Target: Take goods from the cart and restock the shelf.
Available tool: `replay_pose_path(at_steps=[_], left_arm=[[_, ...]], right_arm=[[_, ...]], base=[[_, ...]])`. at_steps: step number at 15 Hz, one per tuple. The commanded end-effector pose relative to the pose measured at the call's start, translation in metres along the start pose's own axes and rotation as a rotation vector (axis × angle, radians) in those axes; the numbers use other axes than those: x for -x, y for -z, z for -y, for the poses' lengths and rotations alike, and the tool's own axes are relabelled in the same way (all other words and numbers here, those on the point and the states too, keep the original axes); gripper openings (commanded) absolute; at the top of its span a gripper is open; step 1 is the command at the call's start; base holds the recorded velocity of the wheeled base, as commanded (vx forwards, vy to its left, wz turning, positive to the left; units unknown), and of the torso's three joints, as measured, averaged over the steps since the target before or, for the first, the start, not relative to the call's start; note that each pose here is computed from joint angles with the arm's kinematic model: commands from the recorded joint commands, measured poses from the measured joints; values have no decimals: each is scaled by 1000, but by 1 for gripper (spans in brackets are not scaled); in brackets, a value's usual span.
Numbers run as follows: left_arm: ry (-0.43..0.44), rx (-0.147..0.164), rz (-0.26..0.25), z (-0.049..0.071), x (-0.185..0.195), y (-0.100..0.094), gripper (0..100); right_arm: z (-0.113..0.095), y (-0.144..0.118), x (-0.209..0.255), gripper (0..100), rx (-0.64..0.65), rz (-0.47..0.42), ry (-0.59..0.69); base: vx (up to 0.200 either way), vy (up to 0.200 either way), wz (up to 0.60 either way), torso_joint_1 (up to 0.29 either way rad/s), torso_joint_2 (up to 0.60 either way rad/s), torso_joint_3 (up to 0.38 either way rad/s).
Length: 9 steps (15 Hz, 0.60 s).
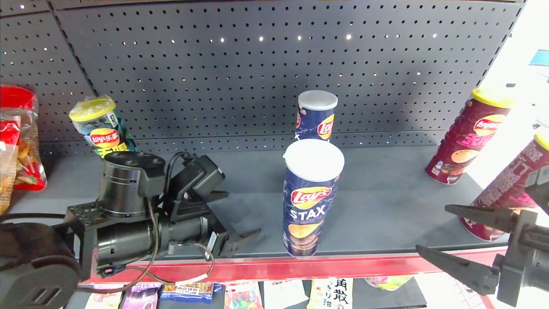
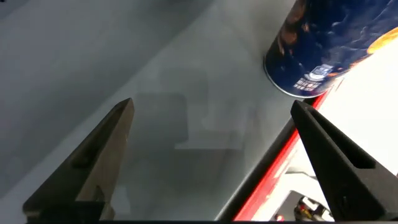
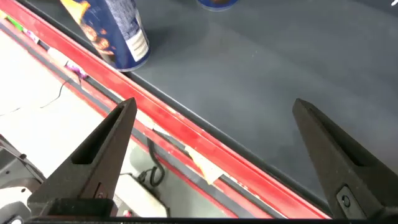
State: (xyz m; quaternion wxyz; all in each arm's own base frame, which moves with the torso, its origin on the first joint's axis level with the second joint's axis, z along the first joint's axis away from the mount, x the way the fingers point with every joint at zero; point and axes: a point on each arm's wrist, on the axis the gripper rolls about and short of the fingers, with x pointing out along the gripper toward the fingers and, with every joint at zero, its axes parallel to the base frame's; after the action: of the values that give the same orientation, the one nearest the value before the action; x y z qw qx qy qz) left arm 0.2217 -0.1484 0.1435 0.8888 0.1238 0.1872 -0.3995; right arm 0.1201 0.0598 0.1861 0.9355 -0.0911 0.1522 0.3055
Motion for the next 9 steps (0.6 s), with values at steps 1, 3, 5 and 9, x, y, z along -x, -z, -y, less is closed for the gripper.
replay_pose_path(at_steps=[1, 3, 5, 9], left_arm=[[26, -8, -28, 3, -15, 2, 100], [36, -10, -37, 5, -21, 3, 100], [46, -13, -42, 6, -28, 3, 100], [53, -17, -40, 6, -40, -1, 100]], right_arm=[[-1, -2, 6, 100, 4, 25, 5], [-1, -2, 5, 100, 3, 27, 5], [0, -3, 5, 100, 2, 27, 5], [1, -5, 5, 100, 0, 34, 11]], base=[[0, 0, 0, 0, 0, 0], [0, 0, 0, 0, 0, 0], [0, 0, 0, 0, 0, 0], [0, 0, 0, 0, 0, 0]])
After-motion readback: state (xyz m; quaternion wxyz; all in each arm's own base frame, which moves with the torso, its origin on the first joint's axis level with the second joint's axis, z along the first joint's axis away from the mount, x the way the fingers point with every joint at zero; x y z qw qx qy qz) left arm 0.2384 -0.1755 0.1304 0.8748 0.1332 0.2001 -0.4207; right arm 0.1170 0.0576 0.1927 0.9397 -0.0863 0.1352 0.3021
